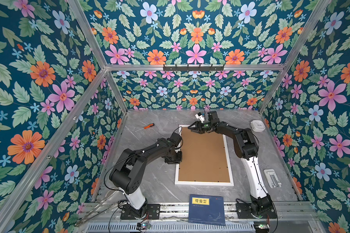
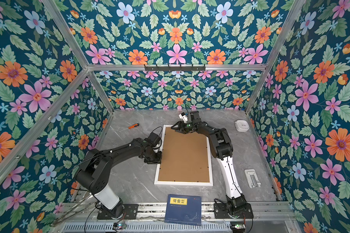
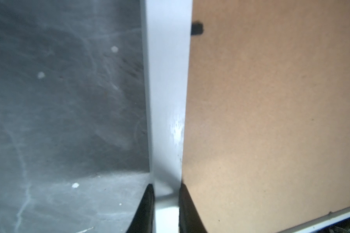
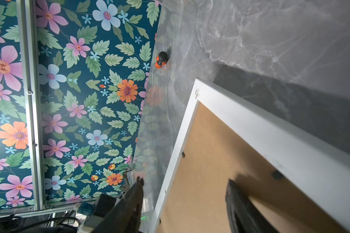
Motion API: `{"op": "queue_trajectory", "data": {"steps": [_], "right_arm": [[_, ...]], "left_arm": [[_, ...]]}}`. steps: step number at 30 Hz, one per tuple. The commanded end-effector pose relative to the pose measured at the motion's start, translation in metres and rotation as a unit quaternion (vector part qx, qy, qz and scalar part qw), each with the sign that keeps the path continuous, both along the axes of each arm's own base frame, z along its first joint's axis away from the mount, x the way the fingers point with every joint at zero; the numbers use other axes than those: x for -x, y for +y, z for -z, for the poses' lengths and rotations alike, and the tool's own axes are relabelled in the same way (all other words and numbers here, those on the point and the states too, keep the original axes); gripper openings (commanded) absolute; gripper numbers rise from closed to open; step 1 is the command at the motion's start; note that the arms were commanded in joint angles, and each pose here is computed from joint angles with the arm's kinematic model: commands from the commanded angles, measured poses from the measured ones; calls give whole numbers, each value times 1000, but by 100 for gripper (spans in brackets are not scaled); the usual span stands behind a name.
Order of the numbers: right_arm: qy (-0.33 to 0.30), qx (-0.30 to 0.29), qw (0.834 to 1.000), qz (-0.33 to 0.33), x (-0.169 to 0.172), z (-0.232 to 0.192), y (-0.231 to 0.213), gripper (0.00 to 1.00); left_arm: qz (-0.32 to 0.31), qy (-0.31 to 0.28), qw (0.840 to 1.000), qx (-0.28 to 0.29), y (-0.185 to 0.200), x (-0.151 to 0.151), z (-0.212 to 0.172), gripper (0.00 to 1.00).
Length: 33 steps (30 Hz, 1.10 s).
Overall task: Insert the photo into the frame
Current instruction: 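Lower the right gripper onto the frame's farther corner while the left gripper holds the edge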
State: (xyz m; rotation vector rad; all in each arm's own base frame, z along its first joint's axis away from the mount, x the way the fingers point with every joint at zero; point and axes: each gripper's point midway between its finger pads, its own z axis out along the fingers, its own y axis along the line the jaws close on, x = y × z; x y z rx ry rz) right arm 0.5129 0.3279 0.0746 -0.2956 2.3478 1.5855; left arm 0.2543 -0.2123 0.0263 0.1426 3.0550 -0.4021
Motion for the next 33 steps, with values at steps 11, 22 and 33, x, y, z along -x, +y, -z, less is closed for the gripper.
{"op": "queue_trajectory", "data": {"steps": [11,22,33], "right_arm": [[-38,44,998,34,17,-72,-19,65],[-43,141,984,100,41,-85,-57,66],[-27,231,964,130,90,-73,-93,66]], "left_arm": [[-14,-7,1000,-4,0,-3,9,17],[-22,-13,1000,10,-7,-10,6,17],[-32,-20,999,33,-21,-25,0,18]]}}
